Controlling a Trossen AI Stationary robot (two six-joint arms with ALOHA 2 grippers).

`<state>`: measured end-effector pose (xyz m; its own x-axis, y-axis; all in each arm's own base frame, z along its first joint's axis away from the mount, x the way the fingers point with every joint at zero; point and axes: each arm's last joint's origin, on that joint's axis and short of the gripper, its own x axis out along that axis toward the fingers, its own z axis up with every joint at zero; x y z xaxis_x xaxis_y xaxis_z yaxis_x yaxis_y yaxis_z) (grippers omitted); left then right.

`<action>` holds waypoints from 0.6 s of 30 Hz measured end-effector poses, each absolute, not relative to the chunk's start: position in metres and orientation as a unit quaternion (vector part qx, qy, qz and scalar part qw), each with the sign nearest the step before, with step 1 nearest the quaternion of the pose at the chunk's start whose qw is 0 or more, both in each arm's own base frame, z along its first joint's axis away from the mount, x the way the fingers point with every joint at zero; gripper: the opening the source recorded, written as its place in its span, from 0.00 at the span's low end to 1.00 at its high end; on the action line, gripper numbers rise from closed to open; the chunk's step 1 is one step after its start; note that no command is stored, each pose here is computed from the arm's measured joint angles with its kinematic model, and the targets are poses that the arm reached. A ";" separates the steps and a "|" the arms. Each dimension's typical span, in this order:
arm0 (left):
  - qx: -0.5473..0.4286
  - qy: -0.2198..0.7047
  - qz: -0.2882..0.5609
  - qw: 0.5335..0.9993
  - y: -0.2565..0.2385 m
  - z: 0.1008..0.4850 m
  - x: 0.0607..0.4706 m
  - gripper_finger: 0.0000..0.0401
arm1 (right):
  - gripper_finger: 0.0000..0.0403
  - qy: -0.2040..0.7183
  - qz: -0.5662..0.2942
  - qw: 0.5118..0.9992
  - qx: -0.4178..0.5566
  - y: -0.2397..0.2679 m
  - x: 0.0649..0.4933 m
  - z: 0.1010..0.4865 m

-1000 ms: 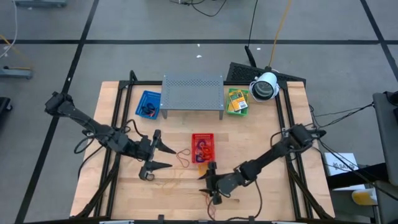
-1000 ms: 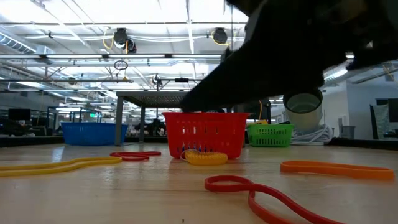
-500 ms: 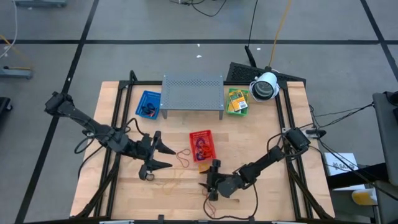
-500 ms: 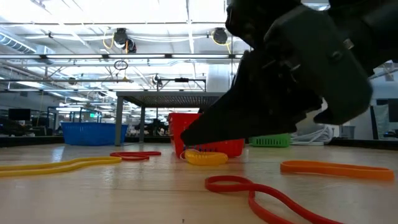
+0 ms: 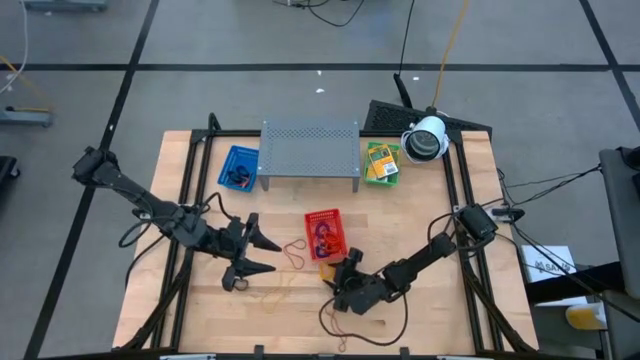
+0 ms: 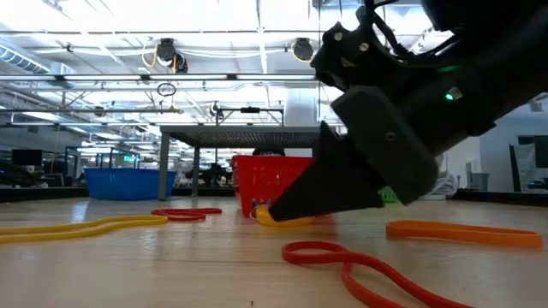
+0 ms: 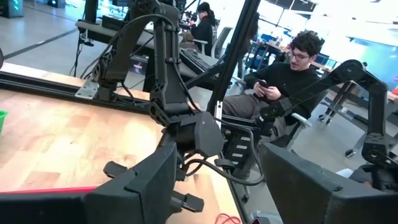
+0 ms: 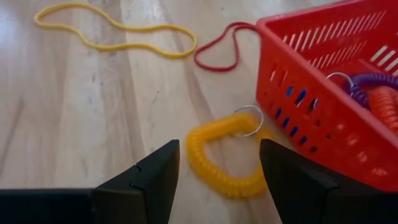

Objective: Pick & Place Office Desk Supplies
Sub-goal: Put the yellow spring keychain into the red basket

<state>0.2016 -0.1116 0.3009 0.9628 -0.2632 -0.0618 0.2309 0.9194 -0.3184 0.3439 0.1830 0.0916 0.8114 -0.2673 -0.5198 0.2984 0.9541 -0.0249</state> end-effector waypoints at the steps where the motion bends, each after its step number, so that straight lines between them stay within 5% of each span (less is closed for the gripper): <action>1: -0.156 0.052 -0.126 0.978 -0.112 0.301 0.202 0.60 | 0.53 0.271 -0.148 0.951 0.028 0.183 0.344 0.091; 18: -0.157 0.052 -0.126 0.978 -0.112 0.301 0.202 0.60 | 0.53 0.315 -0.074 0.945 0.049 0.179 0.348 0.090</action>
<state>0.2016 -0.1116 0.3009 0.9628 -0.2632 -0.0619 0.2307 0.9189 -0.3199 0.3481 0.1790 0.0901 0.7904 -0.1095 -0.6027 0.1707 0.9843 0.0451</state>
